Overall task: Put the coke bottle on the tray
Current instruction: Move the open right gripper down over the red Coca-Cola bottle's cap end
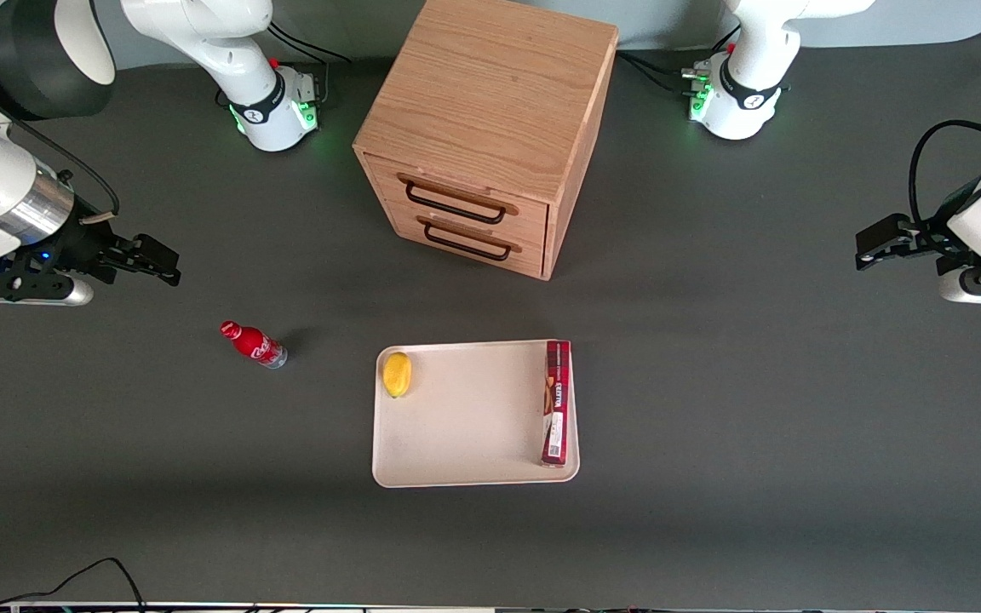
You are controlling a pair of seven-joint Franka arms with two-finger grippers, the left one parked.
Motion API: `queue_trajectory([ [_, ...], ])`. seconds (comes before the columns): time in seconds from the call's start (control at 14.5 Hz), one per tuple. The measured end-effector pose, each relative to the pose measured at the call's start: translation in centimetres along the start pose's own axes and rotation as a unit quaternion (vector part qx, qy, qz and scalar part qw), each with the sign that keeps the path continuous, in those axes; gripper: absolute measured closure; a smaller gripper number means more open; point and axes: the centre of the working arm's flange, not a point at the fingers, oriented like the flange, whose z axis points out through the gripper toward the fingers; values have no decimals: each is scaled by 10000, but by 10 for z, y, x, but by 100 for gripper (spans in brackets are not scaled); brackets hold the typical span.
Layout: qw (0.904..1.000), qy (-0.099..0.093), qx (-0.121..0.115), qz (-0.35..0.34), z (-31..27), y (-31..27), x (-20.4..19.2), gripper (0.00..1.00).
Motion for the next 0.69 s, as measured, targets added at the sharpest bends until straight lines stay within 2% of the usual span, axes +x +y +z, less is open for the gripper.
queue_trajectory([
  [0.41,10000,-58,-1,-44,-2,-2,-1,0],
  [0.69,9995,-312,-31,-3,10,11,0,0],
])
